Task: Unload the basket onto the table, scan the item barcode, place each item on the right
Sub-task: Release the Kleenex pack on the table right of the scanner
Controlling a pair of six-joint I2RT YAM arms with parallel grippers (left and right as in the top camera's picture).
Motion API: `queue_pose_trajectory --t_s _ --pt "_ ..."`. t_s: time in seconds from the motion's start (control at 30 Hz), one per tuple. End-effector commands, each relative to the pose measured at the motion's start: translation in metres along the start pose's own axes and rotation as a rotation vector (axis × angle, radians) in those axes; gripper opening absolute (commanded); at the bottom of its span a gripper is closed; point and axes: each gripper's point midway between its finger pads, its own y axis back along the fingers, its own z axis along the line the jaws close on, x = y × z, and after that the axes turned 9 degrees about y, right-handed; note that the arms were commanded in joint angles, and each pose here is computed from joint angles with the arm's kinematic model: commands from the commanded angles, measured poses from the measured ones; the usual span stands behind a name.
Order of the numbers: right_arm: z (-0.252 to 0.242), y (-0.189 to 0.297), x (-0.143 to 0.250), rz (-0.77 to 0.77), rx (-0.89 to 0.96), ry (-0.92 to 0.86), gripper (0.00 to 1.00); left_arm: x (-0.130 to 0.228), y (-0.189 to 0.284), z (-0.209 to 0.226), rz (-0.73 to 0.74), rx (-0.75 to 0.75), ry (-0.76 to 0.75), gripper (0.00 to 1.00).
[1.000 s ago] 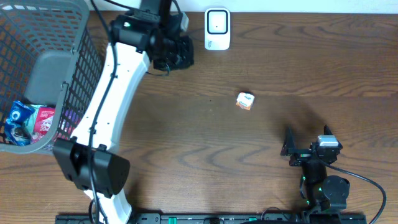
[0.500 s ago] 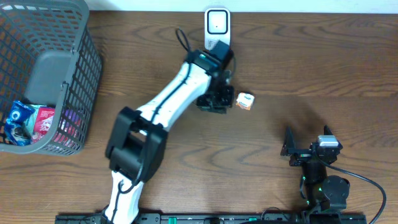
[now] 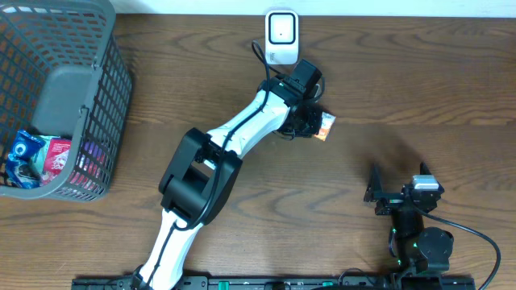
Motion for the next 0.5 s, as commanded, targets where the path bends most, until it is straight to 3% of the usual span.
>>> queue_pose_trajectory --t_s 0.0,0.27,0.47 --pt "0.002 0.000 0.000 -0.002 -0.012 -0.014 0.99 -0.003 -0.010 0.006 -0.004 -0.009 0.013 0.07" --pt "0.002 0.000 0.000 -0.002 -0.012 -0.014 0.99 -0.020 0.032 -0.015 -0.090 0.047 -0.013 0.08" --pt "0.002 0.000 0.000 -0.002 -0.012 -0.014 0.99 -0.047 0.136 -0.035 -0.280 0.119 -0.137 0.08"
